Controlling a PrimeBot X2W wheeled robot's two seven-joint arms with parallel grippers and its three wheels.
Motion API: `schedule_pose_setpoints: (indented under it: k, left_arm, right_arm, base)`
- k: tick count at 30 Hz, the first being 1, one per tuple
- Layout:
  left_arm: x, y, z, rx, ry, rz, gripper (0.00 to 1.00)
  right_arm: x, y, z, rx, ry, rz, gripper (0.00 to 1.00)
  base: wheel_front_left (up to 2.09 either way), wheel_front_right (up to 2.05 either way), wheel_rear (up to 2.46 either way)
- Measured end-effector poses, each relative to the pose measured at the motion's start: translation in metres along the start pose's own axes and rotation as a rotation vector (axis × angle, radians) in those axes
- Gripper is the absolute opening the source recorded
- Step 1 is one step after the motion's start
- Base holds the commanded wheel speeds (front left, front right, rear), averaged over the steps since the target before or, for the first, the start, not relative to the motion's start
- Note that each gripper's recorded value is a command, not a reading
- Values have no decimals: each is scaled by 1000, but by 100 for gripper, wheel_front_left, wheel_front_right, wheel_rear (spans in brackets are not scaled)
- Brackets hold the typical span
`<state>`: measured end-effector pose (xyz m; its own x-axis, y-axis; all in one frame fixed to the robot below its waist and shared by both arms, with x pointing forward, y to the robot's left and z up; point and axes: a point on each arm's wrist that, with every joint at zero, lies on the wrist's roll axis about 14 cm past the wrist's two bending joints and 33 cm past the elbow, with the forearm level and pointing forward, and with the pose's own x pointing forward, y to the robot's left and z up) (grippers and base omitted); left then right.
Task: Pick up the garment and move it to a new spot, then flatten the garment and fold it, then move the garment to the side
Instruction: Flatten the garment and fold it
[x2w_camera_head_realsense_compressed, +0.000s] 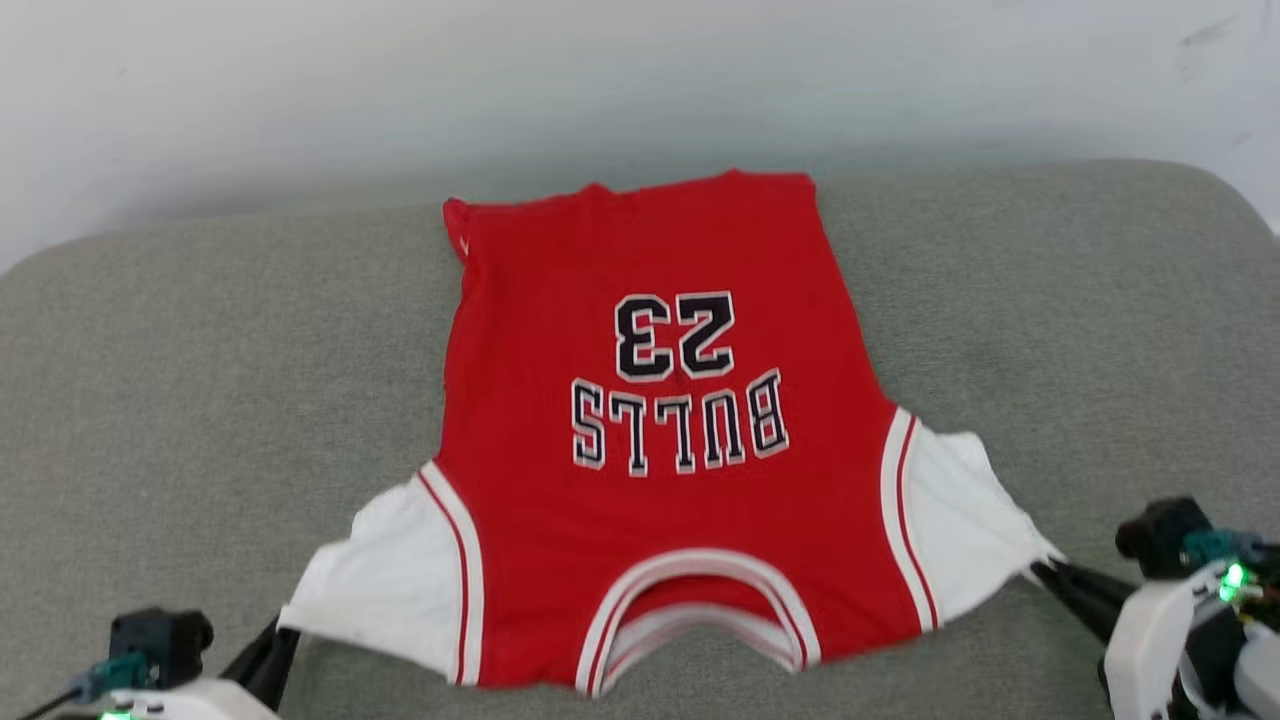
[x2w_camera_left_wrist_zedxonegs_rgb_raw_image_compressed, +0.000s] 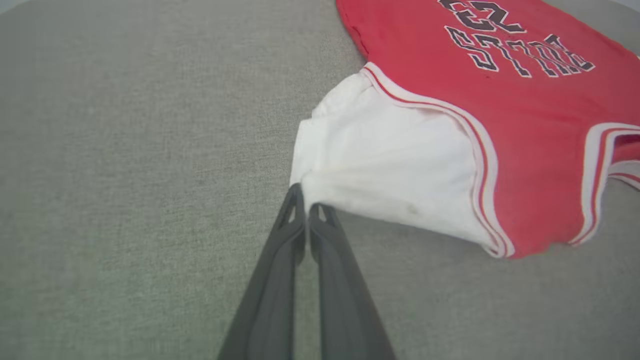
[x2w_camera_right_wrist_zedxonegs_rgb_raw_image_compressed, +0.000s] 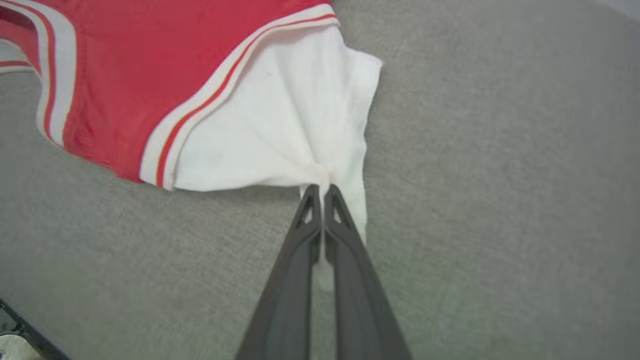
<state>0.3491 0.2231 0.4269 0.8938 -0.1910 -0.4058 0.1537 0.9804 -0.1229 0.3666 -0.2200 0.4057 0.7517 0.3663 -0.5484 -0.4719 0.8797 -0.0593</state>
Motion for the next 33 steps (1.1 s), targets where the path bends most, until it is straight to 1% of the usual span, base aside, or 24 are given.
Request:
schedule_pose_setpoints:
  k: [4, 6, 10, 15, 18, 19, 20, 21, 23, 25, 27, 30, 33]
  left_arm:
    - [-15, 4, -20, -6, 41, 33, 0]
    - [-21, 6, -27, -45, 49, 59, 0]
    - [-35, 8, -41, -63, 79, 84, 0]
    - [-41, 3, -47, -75, 84, 82, 0]
    - [-40, -1, -43, -74, 67, 76, 0]
    - [-40, -2, -41, -68, 60, 72, 0]
    - [-39, -3, -39, -59, 52, 69, 0]
    - [-37, -3, -37, -53, 45, 66, 0]
    - [-35, -5, -30, -46, 21, 61, 0]
    - [-31, -5, -22, -43, -1, 62, 0]
    - [-28, -5, -16, -33, -22, 68, 0]
    - [-25, -8, -10, -34, -44, 62, 0]
    - [-21, -8, -3, -28, -65, 65, 0]
  right_arm:
    - [-22, 10, -28, 59, 45, 5, 0]
    - [-31, 19, -43, 81, 78, 16, 0]
    - [-45, 41, -70, 132, 153, 50, 0]
    - [-52, 42, -79, 158, 193, 39, 0]
    - [-48, 37, -67, 158, 168, 24, 0]
    - [-45, 35, -61, 153, 157, 19, 18]
    - [-43, 32, -55, 145, 145, 13, 50]
    - [-40, 30, -48, 138, 128, 8, 100]
    - [-36, 26, -33, 119, 99, 5, 100]
    - [-33, 24, -17, 71, 72, 8, 100]
    - [-31, 12, 2, 31, 40, -11, 100]
    - [-27, -10, 50, -34, -53, -51, 100]
    - [-24, -31, 110, -83, -183, -100, 100]
  base:
    - [0, 0, 0]
    - [0, 0, 0]
    - [0, 0, 0]
    - [0, 0, 0]
    - [0, 0, 0]
    - [0, 0, 0]
    - [0, 0, 0]
    - [0, 0, 0]
    - [0, 0, 0]
    - [0, 0, 0]
    - [0, 0, 0]
    - [0, 0, 0]
    - [0, 0, 0]
